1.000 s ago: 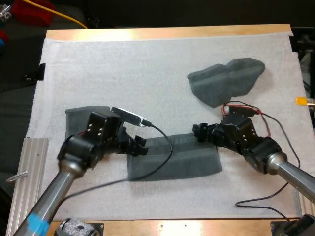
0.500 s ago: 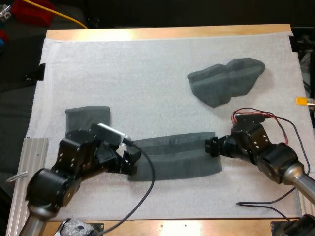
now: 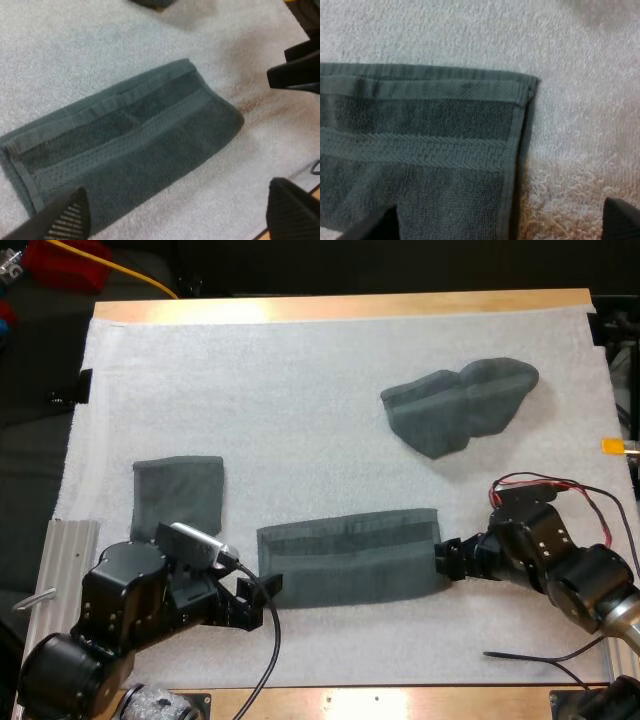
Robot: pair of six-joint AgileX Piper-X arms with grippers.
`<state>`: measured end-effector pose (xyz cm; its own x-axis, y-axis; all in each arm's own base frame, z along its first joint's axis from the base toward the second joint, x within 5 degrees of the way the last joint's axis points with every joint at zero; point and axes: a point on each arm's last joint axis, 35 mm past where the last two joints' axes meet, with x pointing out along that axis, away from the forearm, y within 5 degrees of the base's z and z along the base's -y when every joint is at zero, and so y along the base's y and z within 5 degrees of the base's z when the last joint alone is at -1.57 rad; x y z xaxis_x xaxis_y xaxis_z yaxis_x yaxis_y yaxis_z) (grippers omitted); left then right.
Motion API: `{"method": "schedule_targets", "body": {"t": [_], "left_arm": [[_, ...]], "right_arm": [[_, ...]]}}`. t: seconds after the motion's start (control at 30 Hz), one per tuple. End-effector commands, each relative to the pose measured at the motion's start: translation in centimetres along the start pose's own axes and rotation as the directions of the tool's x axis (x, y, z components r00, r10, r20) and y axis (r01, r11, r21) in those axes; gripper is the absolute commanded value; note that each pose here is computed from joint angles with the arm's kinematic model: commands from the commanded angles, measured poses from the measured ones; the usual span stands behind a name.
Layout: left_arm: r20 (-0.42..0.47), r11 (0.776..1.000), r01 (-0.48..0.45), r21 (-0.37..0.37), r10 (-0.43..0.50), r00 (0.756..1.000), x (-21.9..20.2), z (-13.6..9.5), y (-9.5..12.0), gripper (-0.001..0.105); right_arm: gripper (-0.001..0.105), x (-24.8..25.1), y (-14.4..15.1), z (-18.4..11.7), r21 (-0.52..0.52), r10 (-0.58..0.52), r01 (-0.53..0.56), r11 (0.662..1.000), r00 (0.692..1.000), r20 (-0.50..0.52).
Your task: Pick towel from pile, fold and stack
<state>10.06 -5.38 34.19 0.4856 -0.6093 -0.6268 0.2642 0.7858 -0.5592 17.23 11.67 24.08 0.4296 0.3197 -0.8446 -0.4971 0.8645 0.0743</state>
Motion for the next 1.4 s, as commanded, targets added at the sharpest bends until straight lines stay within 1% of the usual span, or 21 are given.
{"method": "schedule_targets", "body": {"t": [0.0, 0.13, 0.23, 0.3, 0.33, 0.4, 0.53, 0.63, 0.7, 0.73, 0.83, 0.9, 0.97, 1.13, 1.2, 1.27, 1.37], "left_arm": [[-0.002, 0.999, 0.027, -0.017, -0.028, 1.0, -0.3, 0.0, -0.2, 0.071], [-0.018, 0.998, 0.061, -0.02, -0.061, 0.998, -0.3, -0.1, -0.4, 0.071], [-0.028, 0.996, 0.08, -0.039, -0.081, 0.996, -0.3, -0.1, -0.4, 0.071], [-0.031, 0.995, 0.087, -0.042, -0.089, 0.996, -0.3, -0.1, -0.4, 0.071], [-0.031, 0.995, 0.087, -0.044, -0.088, 0.996, -0.3, -0.1, -0.4, 0.071], [-0.031, 0.995, 0.087, -0.044, -0.088, 0.996, -0.3, -0.1, -0.4, 0.071], [-0.031, 0.995, 0.087, -0.044, -0.088, 0.996, -0.3, -0.1, -0.4, 0.071], [-0.031, 0.995, 0.087, -0.044, -0.088, 0.996, -0.3, -0.1, -0.4, 0.071], [-0.035, 0.995, 0.085, -0.046, -0.086, 0.996, -0.3, -0.1, -0.4, 0.071], [-0.037, 0.995, 0.084, -0.047, -0.086, 0.996, -0.3, -0.2, -0.4, 0.071], [-0.043, 0.995, 0.081, -0.051, -0.083, 0.996, -0.3, -0.2, -0.4, 0.071], [-0.05, 0.996, 0.076, -0.055, -0.079, 0.996, -0.3, -0.3, -0.3, 0.071], [-0.054, 0.996, 0.074, -0.057, -0.077, 0.996, -0.3, -0.4, -0.3, 0.071], [-0.056, 0.995, 0.078, -0.058, -0.081, 0.995, -0.3, -0.4, -0.3, 0.071], [-0.059, 0.995, 0.083, -0.058, -0.086, 0.995, -0.3, -0.4, -0.3, 0.071], [-0.059, 0.995, 0.083, -0.058, -0.086, 0.995, -0.3, -0.4, -0.3, 0.071], [-0.059, 0.995, 0.083, -0.058, -0.086, 0.995, -0.3, -0.4, -0.3, 0.071]], "right_arm": [[0.078, -0.3, -0.1, 0.1, -0.008, -0.01, 0.01, 1.0, 1.0, -0.002], [0.078, -0.3, -0.5, 0.1, 0.002, -0.019, 0.019, 1.0, 1.0, -0.001], [0.077, -0.3, -1.6, 0.1, 0.05, -0.015, 0.015, 0.999, 1.0, -0.002], [0.077, -0.2, -2.9, 0.2, 0.116, 0.024, -0.024, 0.993, 1.0, -0.005], [0.077, -0.1, -3.2, 0.1, 0.129, 0.044, -0.042, 0.991, 0.999, -0.006], [0.077, 0.3, -4.5, 0.0, 0.183, 0.103, -0.099, 0.978, 0.995, -0.012], [0.077, 1.1, -6.0, -0.2, 0.238, 0.19, -0.179, 0.955, 0.982, -0.024], [0.077, 2.1, -6.6, -0.5, 0.251, 0.265, -0.247, 0.936, 0.963, -0.041], [0.077, 3.1, -6.7, -0.6, 0.241, 0.327, -0.304, 0.922, 0.943, -0.061], [0.077, 3.4, -6.7, -0.6, 0.239, 0.338, -0.315, 0.919, 0.939, -0.064], [0.077, 4.8, -6.8, -0.8, 0.252, 0.397, -0.364, 0.897, 0.913, -0.093], [0.077, 5.9, -6.9, -1.0, 0.271, 0.449, -0.41, 0.871, 0.888, -0.098], [0.077, 6.7, -7.0, -1.1, 0.287, 0.481, -0.437, 0.853, 0.871, -0.103], [0.077, 8.5, -7.2, -1.3, 0.319, 0.525, -0.47, 0.823, 0.844, -0.112], [0.077, 9.2, -7.2, -1.5, 0.335, 0.551, -0.491, 0.804, 0.828, -0.109], [0.077, 9.6, -7.2, -1.5, 0.349, 0.565, -0.502, 0.791, 0.818, -0.106], [0.077, 10.4, -7.4, -1.5, 0.371, 0.568, -0.498, 0.783, 0.817, -0.103]]}}
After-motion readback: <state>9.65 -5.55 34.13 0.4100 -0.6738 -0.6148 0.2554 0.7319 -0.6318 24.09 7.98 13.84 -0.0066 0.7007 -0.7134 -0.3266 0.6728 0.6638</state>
